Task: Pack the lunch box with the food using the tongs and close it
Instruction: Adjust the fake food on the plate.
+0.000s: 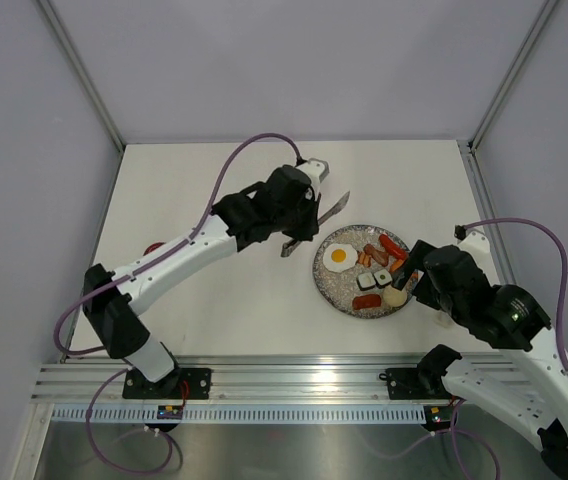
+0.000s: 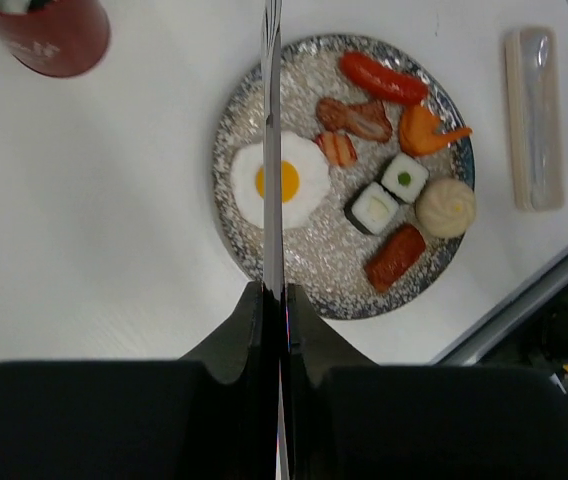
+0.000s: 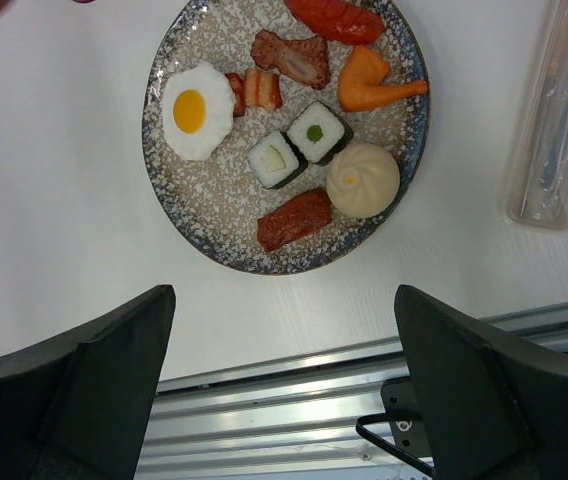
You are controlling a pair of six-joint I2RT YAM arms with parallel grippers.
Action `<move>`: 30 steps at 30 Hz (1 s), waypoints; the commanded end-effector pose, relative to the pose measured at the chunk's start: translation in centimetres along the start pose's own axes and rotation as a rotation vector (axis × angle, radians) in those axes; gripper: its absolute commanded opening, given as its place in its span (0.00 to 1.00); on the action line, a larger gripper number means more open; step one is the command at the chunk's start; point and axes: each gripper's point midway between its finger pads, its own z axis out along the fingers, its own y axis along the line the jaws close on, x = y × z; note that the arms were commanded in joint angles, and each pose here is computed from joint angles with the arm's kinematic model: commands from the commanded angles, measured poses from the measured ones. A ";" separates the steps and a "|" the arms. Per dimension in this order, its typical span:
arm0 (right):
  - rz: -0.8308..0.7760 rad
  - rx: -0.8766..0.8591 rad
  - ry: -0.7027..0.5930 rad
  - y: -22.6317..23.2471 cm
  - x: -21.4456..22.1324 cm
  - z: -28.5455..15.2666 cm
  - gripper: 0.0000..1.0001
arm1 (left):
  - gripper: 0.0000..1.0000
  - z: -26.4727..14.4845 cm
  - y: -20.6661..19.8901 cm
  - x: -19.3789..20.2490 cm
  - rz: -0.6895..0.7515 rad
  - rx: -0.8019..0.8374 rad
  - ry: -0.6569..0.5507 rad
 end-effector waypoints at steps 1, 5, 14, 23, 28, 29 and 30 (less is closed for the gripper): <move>0.023 -0.014 -0.012 0.1 -0.2 -0.4 0.99 | 0.00 1.2 -1.5 2.2 -0.010 0.046 0.033; 0.024 -0.011 -0.011 -0.1 -0.1 -0.4 0.99 | 0.00 3.4 -3.2 4.5 -0.008 0.075 0.078; 0.023 -0.015 -0.011 -0.2 -0.1 -0.5 0.99 | 0.00 7.3 -3.0 8.0 0.015 0.032 0.160; 0.023 -0.017 -0.014 -0.2 -0.1 -0.6 0.99 | 0.00 7.7 -3.1 7.3 -0.003 0.019 0.135; 0.028 -0.018 -0.011 -0.5 0.1 -0.7 0.99 | 0.00 7.0 -3.1 7.0 -0.002 0.018 0.124; 0.029 -0.017 -0.010 -0.5 0.1 -0.6 0.99 | 0.00 6.8 -3.1 6.8 -0.001 0.019 0.119; 0.033 -0.018 -0.011 -0.5 0.1 -0.6 1.00 | 0.00 6.7 -3.1 6.7 0.002 0.019 0.116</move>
